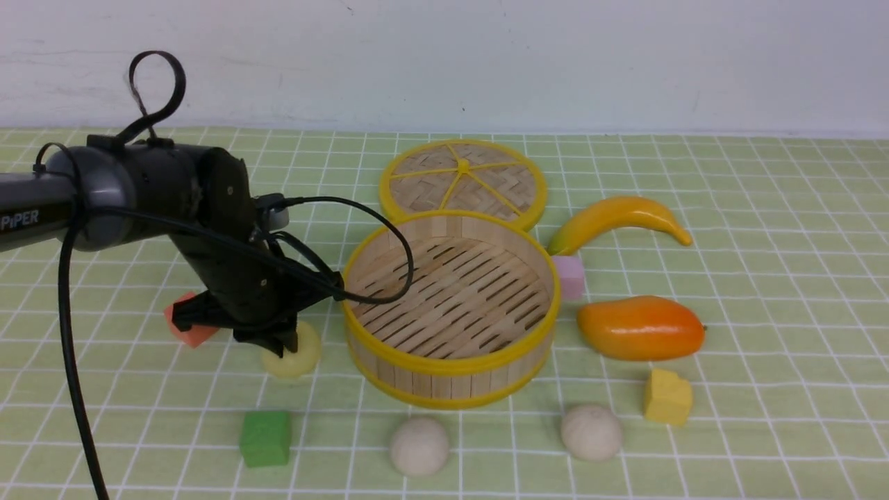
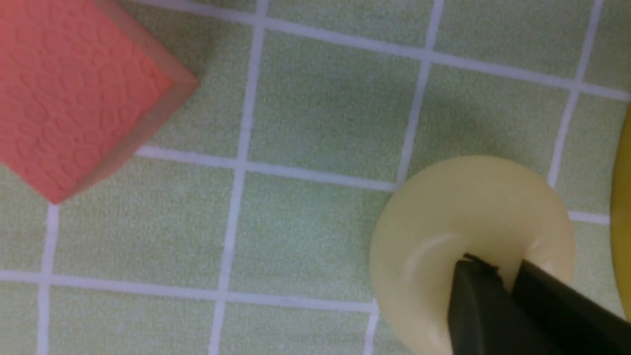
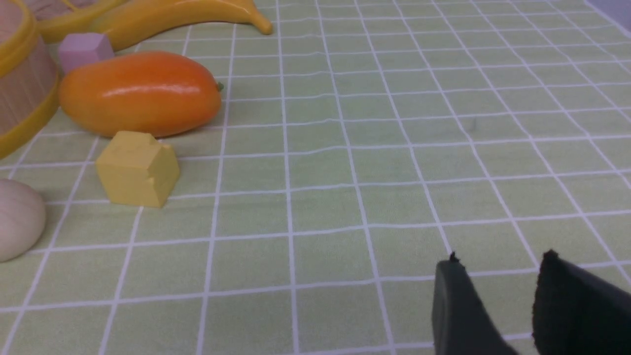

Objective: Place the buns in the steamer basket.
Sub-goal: Use the left arm to grab a steamed stuffed bun, then use the left arm to put the steamed stuffed bun into the steamer

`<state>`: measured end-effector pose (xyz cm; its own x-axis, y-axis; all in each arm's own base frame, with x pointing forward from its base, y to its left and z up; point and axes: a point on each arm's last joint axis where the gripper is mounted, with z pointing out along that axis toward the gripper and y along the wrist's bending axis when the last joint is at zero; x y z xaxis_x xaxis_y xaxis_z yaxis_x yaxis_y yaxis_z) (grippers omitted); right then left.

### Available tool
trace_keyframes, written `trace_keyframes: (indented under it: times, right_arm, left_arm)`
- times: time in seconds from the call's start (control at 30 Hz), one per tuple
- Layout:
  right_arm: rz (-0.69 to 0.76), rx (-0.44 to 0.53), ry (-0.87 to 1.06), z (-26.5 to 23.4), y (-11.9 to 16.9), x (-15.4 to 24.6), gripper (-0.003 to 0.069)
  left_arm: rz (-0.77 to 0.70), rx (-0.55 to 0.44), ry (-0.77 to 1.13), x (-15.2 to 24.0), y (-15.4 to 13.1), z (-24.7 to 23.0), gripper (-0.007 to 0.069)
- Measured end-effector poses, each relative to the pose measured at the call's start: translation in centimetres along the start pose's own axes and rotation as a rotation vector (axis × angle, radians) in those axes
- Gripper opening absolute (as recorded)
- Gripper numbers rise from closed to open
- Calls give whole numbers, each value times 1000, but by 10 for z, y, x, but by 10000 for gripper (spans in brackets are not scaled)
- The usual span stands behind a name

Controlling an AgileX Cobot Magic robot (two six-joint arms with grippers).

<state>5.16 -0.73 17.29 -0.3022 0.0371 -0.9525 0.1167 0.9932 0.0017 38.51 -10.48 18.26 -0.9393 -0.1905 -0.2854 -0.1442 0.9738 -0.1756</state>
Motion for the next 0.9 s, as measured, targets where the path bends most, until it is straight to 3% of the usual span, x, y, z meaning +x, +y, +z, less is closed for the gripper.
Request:
trace_keyframes:
  times: [0.3, 0.43, 0.53, 0.73, 0.9]
  right_arm:
    - [0, 0, 0, 0, 0, 0, 241]
    - [0, 0, 0, 0, 0, 0, 241]
    - [0, 0, 0, 0, 0, 0, 241]
    - [0, 0, 0, 0, 0, 0, 241]
    - [0, 0, 0, 0, 0, 0, 241]
  left_arm:
    - [40, 21, -74, -13, -7, -45, -13]
    - [83, 120, -211, -27, -30, -99, -13]
    - [123, 172, -233, -24, -50, -107, -13]
    - [156, 195, -201, -17, -75, -72, -10]
    - [120, 176, -151, -16, -79, -37, 21]
